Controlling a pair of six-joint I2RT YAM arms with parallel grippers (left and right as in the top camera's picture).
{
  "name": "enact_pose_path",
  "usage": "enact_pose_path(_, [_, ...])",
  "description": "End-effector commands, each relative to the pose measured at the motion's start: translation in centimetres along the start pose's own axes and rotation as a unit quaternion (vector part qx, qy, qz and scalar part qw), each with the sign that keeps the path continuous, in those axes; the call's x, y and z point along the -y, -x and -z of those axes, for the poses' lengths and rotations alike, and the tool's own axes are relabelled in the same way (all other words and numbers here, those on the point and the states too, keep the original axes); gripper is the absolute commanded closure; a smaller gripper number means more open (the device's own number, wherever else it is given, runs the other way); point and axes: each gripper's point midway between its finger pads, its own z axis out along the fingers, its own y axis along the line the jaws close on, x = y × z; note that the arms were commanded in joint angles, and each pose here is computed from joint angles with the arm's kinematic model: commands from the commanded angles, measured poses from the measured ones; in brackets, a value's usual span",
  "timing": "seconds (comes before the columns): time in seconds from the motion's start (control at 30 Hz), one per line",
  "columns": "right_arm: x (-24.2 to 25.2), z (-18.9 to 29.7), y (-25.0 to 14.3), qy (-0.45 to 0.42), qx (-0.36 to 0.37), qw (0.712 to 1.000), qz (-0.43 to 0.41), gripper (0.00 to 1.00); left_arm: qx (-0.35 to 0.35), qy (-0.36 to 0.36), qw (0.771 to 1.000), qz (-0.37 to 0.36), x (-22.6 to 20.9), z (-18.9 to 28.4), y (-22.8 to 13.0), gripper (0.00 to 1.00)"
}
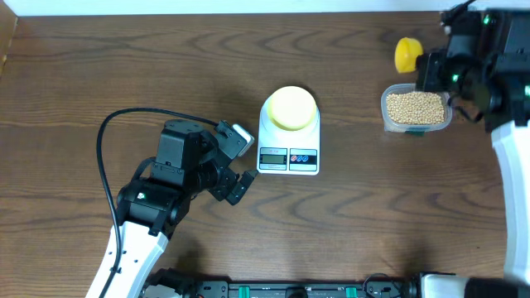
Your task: Scoop item into bowl and weigh 50g on scale
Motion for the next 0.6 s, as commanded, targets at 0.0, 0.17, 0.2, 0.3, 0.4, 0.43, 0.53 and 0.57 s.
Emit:
enact_pose_path(0.0, [1.7,0.9,2.0,-0.022,0.011,0.999,-0.048,0.99,0.003,-0.005,1.0,-0.003,0.1,0.0,0.1,0.03])
enact_pose_path(0.17, [2.6,1.3,2.5,-0.033,-0.004,0.995,-0.094,0.99,0.003,-0.005,1.0,-0.003,0.1,0.0,0.1,0.02])
enact_pose_path(0.2, [2.7,1.4,2.4,-0.035,-0.008,0.994,-0.099,0.99,0.003,-0.005,1.0,-0.003,0.1,0.0,0.1,0.03])
enact_pose_path(0.3, [3.0,1.5,2.1,-0.039,-0.014,0.991,-0.125,0.99,0.003,-0.005,1.0,-0.003,0.1,0.0,0.1,0.02])
enact_pose_path(0.4, [3.2,1.6,1.6,-0.043,-0.021,0.988,-0.146,0.99,0.003,-0.005,1.0,-0.003,0.1,0.0,0.1,0.02])
enact_pose_path(0.43, [3.3,1.6,1.5,-0.044,-0.023,0.987,-0.152,0.99,0.003,-0.005,1.0,-0.003,0.1,0.0,0.1,0.02])
enact_pose_path(0.53, [3.4,1.7,1.3,-0.045,-0.027,0.985,-0.164,0.99,0.003,-0.005,1.0,-0.003,0.1,0.0,0.1,0.02])
enact_pose_path(0.57, [3.4,1.7,1.2,-0.046,-0.028,0.984,-0.167,0.99,0.003,-0.005,1.0,-0.003,0.1,0.0,0.1,0.02])
